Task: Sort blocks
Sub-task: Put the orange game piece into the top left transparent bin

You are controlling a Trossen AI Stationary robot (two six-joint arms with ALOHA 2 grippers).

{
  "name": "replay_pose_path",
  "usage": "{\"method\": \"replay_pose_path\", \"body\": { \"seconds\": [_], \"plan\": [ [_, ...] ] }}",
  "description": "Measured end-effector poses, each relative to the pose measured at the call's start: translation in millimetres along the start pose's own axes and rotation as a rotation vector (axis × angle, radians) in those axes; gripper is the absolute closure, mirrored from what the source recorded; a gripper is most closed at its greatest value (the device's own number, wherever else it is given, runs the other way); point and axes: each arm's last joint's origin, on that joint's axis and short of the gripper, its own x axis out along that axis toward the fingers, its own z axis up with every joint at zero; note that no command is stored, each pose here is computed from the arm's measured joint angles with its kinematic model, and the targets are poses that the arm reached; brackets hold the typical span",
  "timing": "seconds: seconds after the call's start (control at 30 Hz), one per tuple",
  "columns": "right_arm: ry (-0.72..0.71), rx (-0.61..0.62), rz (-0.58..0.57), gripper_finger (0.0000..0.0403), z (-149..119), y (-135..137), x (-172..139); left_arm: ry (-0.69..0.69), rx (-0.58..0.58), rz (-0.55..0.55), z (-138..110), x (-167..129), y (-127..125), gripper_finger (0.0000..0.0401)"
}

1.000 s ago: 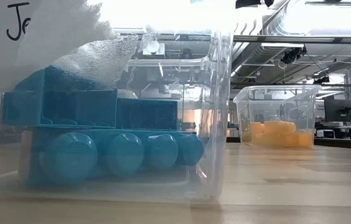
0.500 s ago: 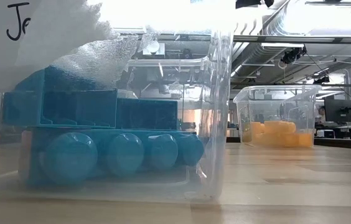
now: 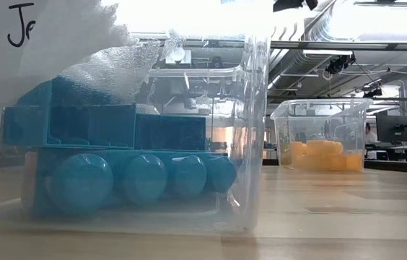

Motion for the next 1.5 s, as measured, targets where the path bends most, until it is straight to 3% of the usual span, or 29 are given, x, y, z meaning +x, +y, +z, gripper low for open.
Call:
{"method": "replay_pose_path", "body": {
  "seconds": [0.33,0.53,0.9,1.07,1.27,1.5],
  "plan": [
    [0.057,-0.024,0.017,0.0133,-7.5,7.6,17.2,-0.005,-0.017,-0.027,1.9,-7.7,3.0,0.0401],
    [0.034,-0.036,0.026,0.0133,-5.5,9.4,19.0,-0.034,-0.031,0.036,4.1,-8.3,9.7,0.0401],
    [0.035,-0.035,0.027,0.0133,-5.5,9.3,18.8,-0.038,-0.012,0.04,4.8,-4.0,12.4,0.0401],
    [0.036,-0.033,0.028,0.0133,-5.5,9.3,18.8,-0.02,-0.036,-0.02,3.3,4.4,12.4,0.0401],
    [0.036,-0.03,0.028,0.0133,-5.5,9.3,18.7,-0.026,-0.054,0.07,0.9,4.7,24.9,0.0401],
    [0.036,-0.03,0.028,0.0133,-5.6,9.2,18.7,-0.028,-0.082,0.066,-8.7,1.4,28.9,0.0401]
  ]
}}
